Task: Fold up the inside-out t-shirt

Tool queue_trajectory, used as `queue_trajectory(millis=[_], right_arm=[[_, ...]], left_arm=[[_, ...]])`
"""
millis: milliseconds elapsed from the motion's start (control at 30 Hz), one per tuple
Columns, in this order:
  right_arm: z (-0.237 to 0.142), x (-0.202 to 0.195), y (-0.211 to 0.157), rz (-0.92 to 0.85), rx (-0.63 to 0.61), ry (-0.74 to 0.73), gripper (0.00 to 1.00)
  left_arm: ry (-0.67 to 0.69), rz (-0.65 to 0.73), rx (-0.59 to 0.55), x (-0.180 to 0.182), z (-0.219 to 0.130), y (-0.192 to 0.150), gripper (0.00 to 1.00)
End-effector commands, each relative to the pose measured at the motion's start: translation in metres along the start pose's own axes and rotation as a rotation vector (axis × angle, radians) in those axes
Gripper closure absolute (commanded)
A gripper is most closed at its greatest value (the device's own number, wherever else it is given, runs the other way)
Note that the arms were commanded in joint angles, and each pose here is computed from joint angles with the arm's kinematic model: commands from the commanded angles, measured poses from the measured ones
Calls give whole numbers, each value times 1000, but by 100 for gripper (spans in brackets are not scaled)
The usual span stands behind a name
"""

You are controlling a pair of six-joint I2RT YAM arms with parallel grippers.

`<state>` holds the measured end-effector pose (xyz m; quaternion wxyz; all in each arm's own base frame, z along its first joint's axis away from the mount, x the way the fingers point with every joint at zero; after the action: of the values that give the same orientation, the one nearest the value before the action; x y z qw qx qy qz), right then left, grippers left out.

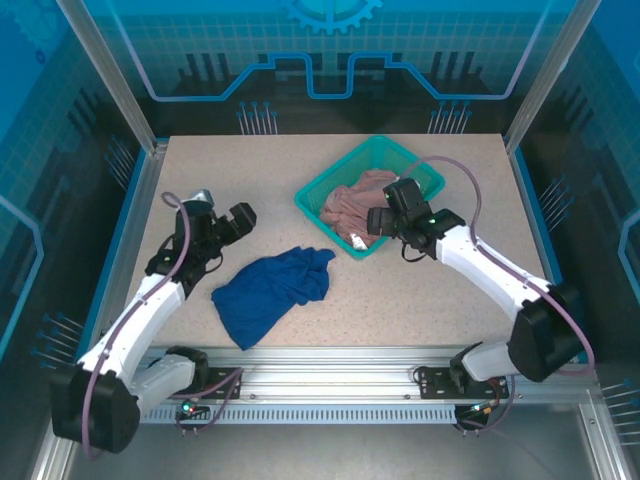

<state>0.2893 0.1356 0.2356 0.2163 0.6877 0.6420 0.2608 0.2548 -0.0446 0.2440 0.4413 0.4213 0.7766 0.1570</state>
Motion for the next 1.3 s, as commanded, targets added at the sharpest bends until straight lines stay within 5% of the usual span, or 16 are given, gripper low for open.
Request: queue_trajectory(millis=[0,200,400,567,700,900,967,1100,1267], right_arm=[[26,6,-4,110,43,-55,8],[61,-5,-9,167,65,-152,18],[71,-52,18,116,40,-288,69],[81,-129,58,32,74,-422,85],[91,-185,93,-65,129,-635,75],[65,-180,141,-166,-3,-679,28],[55,-151,145,-199,-54,-588,23],[72,-85,128,-176,-70,-183,15],[136,-58,136,-202,8,-191,13]], left_arm=[[-37,47,40,-9,10,-5,1],[-54,58,64,-12,19,-12,1],[-62,68,73,-12,19,-14,1],[-71,73,63,-10,18,-16,1],[-87,91,75,-13,20,-16,1],[-96,106,85,-15,21,-17,1],[-99,106,86,-15,21,-18,1],[-107,107,86,-16,25,-19,1],[-108,130,120,-20,31,-20,1]])
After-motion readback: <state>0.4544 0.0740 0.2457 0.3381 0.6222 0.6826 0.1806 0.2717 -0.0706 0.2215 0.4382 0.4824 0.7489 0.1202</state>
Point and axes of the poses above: each hand's point on the last joint's axis, 136 mm out from that joint toward the fingers, its own z axis out along the fingers, its own x axis along the line the jaws close on, y = z × x, the point moved 10 cm from there along -z, back along the fingers, and after that the axes turned 2 degrees about -z, right-handed, at the moved point
